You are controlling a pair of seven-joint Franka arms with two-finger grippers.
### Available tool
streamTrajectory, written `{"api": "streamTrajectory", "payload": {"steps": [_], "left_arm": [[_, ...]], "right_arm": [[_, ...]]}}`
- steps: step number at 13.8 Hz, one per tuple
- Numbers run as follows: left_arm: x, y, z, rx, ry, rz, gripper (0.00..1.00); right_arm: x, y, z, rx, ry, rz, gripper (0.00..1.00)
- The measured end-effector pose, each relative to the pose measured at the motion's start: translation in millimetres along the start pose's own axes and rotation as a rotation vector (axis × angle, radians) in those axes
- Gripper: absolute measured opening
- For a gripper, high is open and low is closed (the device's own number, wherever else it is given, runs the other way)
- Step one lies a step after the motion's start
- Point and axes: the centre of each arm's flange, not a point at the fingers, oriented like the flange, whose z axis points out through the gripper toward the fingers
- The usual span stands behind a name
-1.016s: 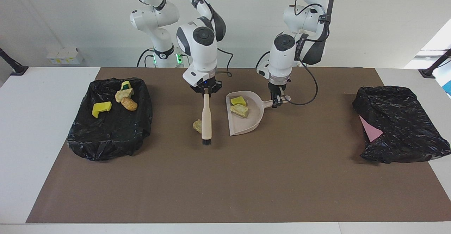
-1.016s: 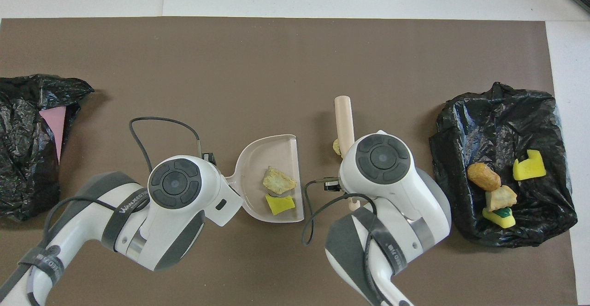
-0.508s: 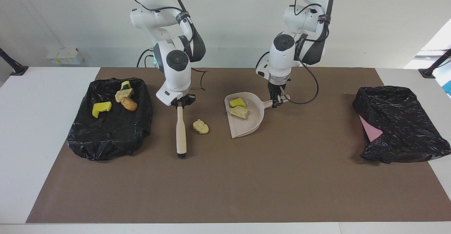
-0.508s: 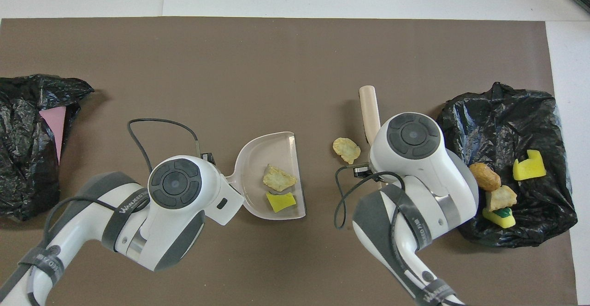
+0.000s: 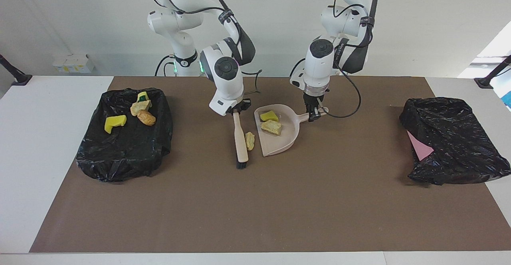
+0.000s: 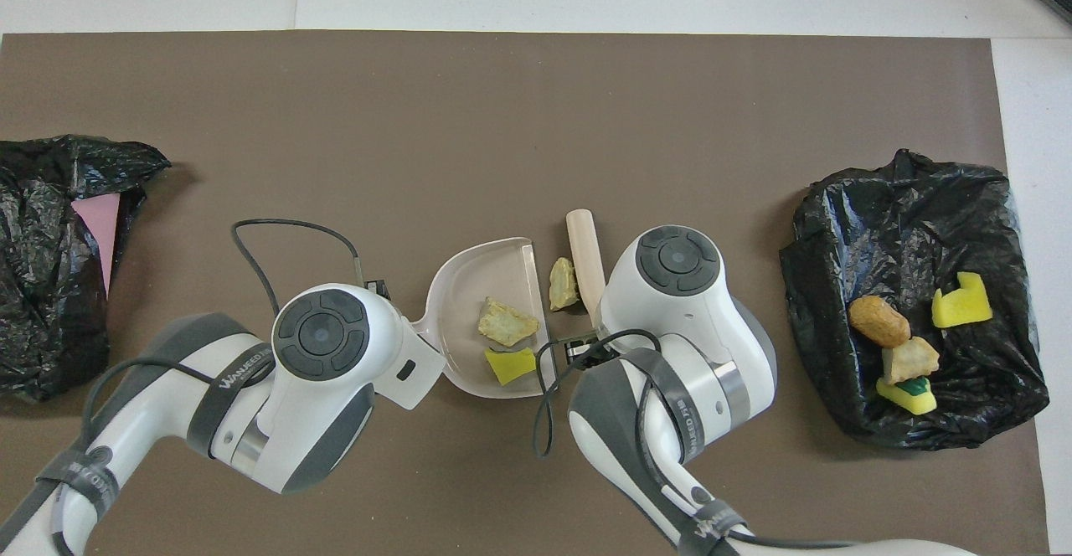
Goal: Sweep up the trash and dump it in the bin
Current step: 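Sweep the remaining crumbs toward the dustpan with the right gripper's brush, then push the last crumb into the dustpan with the right gripper's brush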
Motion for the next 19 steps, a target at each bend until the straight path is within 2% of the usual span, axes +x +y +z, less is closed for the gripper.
{"api": "streamTrajectory", "payload": {"steps": [5,11,13,15,19], "left_arm": [[-1,0,12,-0.009,-0.005,-0.011,0.33],[-5,-7,16,-0.002,0.007,-0.030,0.33],[-12,-16,17,0.002,0.017,-0.045,0.33],[-20,-27,18,-0.006,0.032,-0.051,0.33],[-47,-54,12,-0.001,0.060,-0.048,0.33]], "right_arm": [[-6,-28,-9,0.096,-0.010,0.010,0.26],[-16,-71,-51,0.153,0.045,0.087,0.26],[-24,-71,-64,0.151,0.044,0.093,0.26],[-37,-70,-71,0.135,0.016,0.095,0.26],[-83,-90,-61,0.078,-0.035,0.084,0.26]]}}
